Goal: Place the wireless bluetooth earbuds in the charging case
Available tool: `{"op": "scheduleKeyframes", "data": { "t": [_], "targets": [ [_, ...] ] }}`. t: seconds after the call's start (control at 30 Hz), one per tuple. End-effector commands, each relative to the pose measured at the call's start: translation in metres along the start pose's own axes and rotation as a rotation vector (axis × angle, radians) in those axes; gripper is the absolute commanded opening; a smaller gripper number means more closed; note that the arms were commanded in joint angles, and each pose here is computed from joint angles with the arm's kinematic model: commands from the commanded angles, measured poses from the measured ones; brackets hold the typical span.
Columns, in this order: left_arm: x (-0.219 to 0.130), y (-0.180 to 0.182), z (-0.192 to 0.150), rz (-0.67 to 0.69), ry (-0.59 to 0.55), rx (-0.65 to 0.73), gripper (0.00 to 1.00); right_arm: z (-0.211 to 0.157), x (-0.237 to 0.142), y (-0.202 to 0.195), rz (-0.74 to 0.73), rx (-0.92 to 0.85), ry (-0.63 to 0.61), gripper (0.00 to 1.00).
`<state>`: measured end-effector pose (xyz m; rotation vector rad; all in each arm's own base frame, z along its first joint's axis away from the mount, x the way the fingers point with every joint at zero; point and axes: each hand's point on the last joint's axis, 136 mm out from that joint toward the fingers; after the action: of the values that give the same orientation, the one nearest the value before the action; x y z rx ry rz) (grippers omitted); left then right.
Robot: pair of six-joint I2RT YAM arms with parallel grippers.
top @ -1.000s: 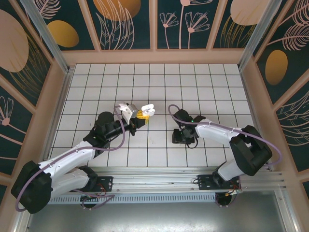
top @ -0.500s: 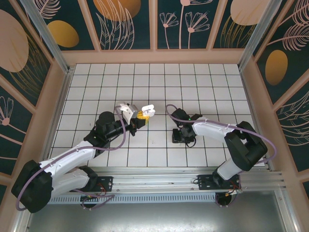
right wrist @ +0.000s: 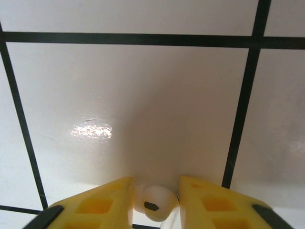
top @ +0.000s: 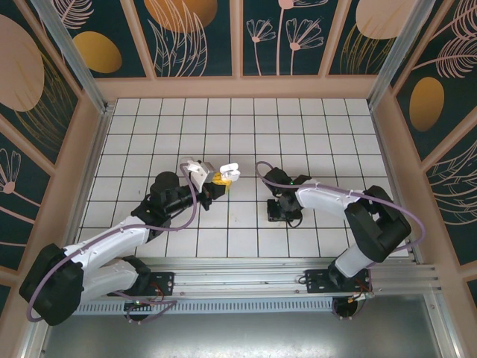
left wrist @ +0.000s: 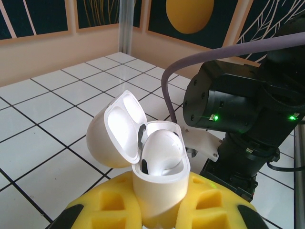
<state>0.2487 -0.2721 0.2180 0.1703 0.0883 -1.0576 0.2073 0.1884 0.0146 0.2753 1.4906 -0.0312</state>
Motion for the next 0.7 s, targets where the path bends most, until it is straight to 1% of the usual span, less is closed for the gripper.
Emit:
{"op": "scheduleKeyframes", "data": {
  "t": [0.0, 0.2, 0.37, 0.57, 0.67],
  "targets": [
    [0.0, 0.0, 0.011, 0.001, -0.031, 0.028, 0.0, -0.007, 0.004, -0.01, -0.06, -0.014, 0.032, 0.25],
    [0.001, 0.001, 0.016, -0.002, -0.036, 0.03, 0.0, -0.002, -0.002, -0.009, -0.072, -0.002, 0.016, 0.24],
    [0.001, 0.001, 0.018, -0.002, -0.039, 0.03, 0.0, 0.007, -0.015, -0.002, -0.05, 0.02, -0.021, 0.23],
    [0.001, 0.001, 0.017, -0.003, -0.037, 0.03, 0.0, 0.027, -0.036, 0.008, 0.031, 0.072, -0.094, 0.22],
    [0.002, 0.001, 0.015, -0.006, -0.034, 0.023, 0.0, 0.036, -0.041, 0.004, 0.069, 0.119, -0.122, 0.22]
  ]
}}
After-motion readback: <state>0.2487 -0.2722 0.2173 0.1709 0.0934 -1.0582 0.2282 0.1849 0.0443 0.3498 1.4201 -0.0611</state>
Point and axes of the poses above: each hand's point on the last joint's axis, 136 mm out from that joint toward the fingers, its own x axis out along the fingers, its own y axis along the line the jaws close on, z = x × y, and after that the axes turned 15 degrees about x, right-handed
